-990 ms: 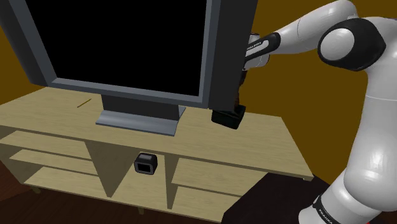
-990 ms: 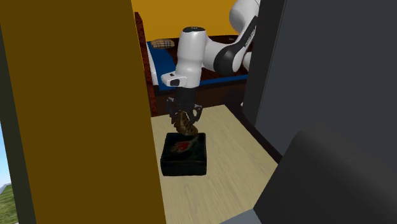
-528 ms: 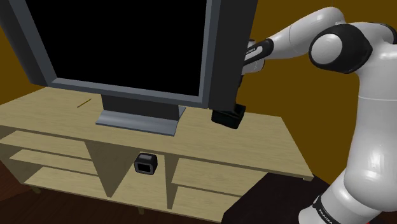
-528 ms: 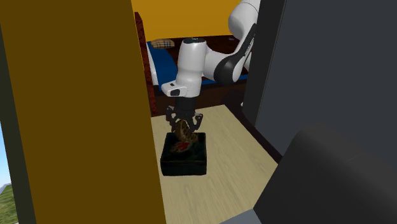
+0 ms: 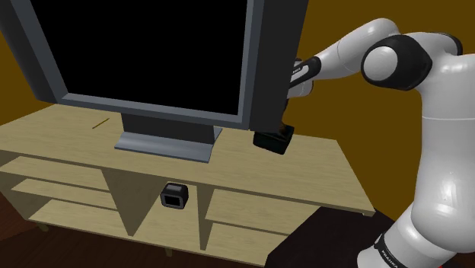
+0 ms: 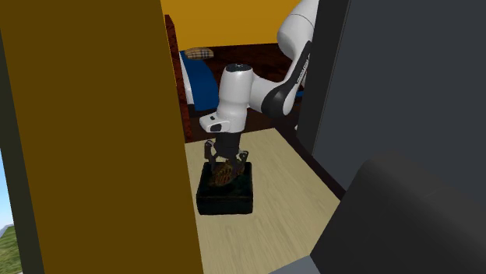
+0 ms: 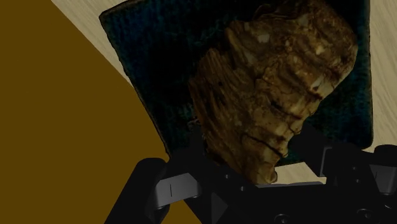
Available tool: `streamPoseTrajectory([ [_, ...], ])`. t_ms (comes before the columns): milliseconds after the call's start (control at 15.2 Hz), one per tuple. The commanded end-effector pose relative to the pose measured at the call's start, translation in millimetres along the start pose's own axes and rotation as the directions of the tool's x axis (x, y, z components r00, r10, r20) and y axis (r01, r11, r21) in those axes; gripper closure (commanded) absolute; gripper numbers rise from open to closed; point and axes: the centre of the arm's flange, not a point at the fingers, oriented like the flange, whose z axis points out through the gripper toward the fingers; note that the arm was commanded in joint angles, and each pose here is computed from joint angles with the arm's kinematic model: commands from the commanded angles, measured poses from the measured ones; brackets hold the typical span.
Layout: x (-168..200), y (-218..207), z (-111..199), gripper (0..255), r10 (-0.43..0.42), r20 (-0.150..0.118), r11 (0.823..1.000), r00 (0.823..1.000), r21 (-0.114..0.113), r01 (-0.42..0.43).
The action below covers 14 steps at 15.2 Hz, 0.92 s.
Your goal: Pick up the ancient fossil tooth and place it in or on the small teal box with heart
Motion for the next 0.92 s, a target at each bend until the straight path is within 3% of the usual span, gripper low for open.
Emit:
streamPoseTrajectory([
  [0,-3.2,-0.3,9.4,255,0.001,0.012,1.000,1.000,0.005,-0.001],
  [462,-3.1,-0.3,9.4,255,0.001,0.012,1.000,1.000,0.005,-0.001],
  [528,-3.3,0.0,9.1,0,0.001,0.012,1.000,1.000,0.005,-0.001],
  [858,-3.1,-0.3,9.4,0,0.001,0.012,1.000,1.000,0.005,-0.001],
])
